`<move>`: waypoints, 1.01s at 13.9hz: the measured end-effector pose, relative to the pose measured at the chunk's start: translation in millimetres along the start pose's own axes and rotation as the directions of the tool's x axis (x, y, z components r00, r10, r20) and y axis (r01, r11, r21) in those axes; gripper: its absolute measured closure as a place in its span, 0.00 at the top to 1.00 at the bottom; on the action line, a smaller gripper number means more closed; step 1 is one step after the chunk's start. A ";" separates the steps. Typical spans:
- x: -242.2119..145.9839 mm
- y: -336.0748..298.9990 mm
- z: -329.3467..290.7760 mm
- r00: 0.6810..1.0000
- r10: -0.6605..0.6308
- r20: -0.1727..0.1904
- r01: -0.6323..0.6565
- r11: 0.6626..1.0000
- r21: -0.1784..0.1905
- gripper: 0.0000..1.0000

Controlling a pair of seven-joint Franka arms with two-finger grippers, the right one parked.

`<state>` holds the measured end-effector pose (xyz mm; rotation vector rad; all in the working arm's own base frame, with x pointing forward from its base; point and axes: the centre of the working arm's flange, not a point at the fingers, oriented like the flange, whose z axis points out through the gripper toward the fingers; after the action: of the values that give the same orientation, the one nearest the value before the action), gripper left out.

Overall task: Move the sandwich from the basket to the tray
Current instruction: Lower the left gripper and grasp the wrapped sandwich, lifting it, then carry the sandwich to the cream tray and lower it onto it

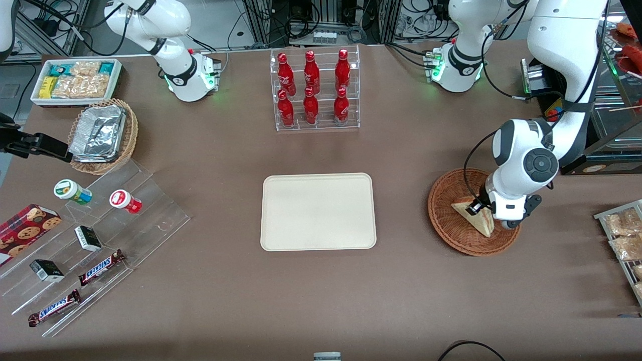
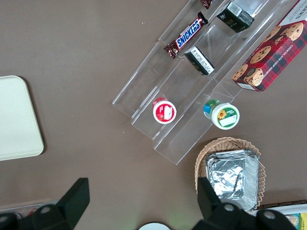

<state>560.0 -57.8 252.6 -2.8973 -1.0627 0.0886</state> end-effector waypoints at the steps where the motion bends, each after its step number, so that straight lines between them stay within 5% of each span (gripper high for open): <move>1: -0.1 0.3 -1.0 1.000 0.001 -0.001 -0.001 1.000 -0.001 0.37; 9: -16.9 55.2 -102.3 0.977 0.214 0.026 -0.215 0.975 0.056 0.16; 14: -123.6 141.9 -130.8 0.886 0.463 -0.014 -0.462 0.886 0.040 0.16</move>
<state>566.7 -250.0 377.3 -3.0411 -0.3361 0.0900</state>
